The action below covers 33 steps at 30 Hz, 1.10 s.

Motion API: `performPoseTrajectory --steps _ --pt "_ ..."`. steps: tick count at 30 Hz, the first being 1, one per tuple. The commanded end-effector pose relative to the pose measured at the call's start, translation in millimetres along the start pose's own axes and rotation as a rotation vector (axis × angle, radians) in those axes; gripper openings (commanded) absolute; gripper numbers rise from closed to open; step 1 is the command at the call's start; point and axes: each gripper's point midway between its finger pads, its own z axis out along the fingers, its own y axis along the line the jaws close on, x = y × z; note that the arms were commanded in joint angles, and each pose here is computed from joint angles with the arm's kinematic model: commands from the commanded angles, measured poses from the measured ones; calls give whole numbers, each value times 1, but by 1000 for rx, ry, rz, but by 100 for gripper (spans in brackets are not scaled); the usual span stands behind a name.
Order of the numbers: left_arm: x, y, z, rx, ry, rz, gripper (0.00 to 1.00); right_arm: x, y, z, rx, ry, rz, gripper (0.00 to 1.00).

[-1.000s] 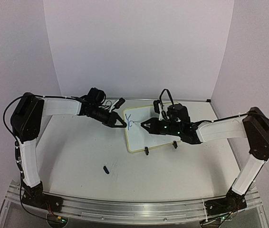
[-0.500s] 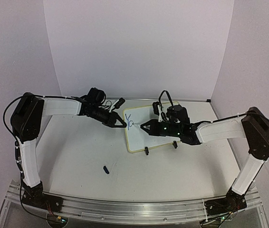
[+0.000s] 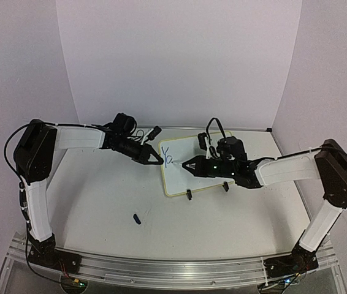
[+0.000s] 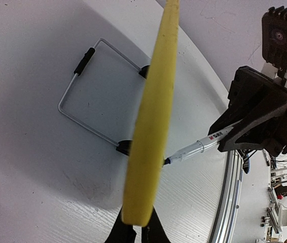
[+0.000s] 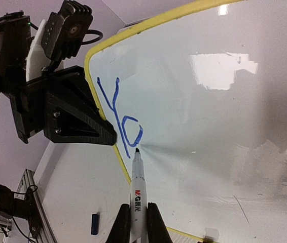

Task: Write a sentence on the whiteboard

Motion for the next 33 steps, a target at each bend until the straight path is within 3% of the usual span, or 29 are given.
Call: performPoseTrajectory --steps 1,33 --pt "-2 -2 -1 3 -3 31 0 -32 16 -22 -13 -107 -18 0" --pt "-1 -2 0 0 1 32 0 -34 -2 0 31 -99 -17 0"
